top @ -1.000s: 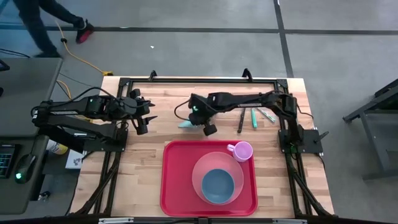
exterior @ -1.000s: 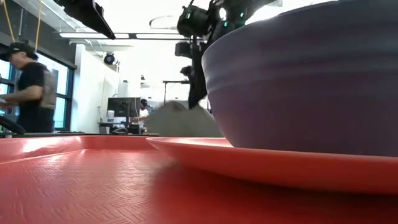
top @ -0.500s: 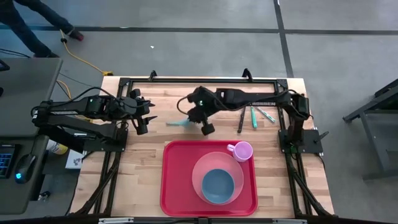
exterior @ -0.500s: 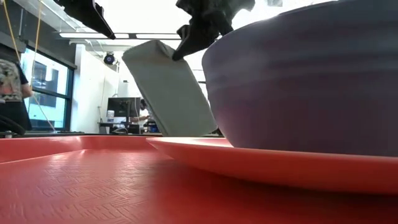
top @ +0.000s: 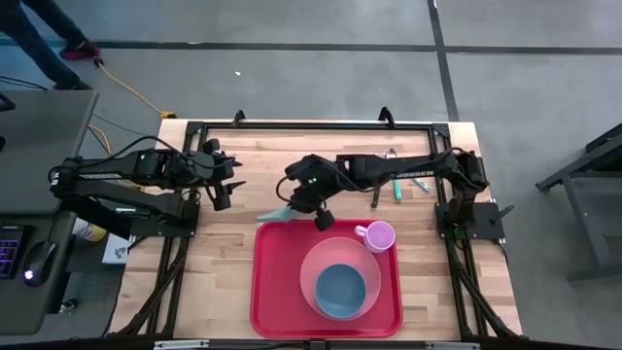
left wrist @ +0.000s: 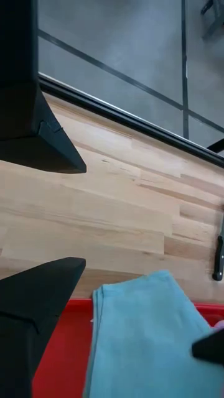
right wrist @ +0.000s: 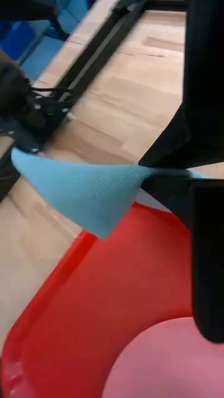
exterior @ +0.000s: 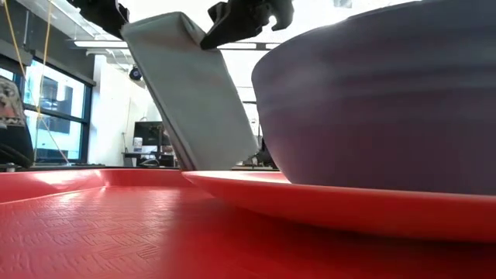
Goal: Set up tray
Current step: Put the blue napkin on the red tray beside the pink plate
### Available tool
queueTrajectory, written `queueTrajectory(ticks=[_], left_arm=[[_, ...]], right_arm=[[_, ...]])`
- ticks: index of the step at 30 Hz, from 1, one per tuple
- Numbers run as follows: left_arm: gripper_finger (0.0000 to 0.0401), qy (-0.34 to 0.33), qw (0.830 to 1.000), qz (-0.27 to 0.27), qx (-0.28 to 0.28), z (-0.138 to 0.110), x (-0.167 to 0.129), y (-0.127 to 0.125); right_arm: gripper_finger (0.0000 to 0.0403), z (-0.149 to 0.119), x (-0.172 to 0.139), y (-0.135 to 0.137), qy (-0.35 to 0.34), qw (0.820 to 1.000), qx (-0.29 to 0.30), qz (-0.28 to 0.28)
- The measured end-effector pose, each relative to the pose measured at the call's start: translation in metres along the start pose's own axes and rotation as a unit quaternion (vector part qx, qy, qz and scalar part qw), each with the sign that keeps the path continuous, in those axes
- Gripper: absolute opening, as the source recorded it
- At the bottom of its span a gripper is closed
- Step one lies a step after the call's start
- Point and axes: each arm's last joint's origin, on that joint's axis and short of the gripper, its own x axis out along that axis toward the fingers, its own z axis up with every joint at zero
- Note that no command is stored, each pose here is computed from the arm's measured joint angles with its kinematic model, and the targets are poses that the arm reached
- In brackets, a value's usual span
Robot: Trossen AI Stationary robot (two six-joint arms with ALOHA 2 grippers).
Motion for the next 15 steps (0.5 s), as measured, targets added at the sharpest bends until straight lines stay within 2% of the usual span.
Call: queueTrajectory(ticks=[5,13,15], left_arm=[[0.0264,0.002,1.0,0.0,0.001,0.0,0.001,0.0],[0.0264,0.002,1.0,-0.007,0.0,0.0,0.001,-0.001],[0.0264,0.002,1.0,-0.006,0.0,0.0,0.001,-0.001]], right_arm=[[0.0,0.016,-0.004,0.003,-0.025,0.999,-0.019,-0.007],[0.0,0.052,-0.038,-0.009,-0.028,0.996,-0.056,-0.056],[0.0,0.055,-0.041,-0.007,-0.026,0.997,-0.058,-0.054]])
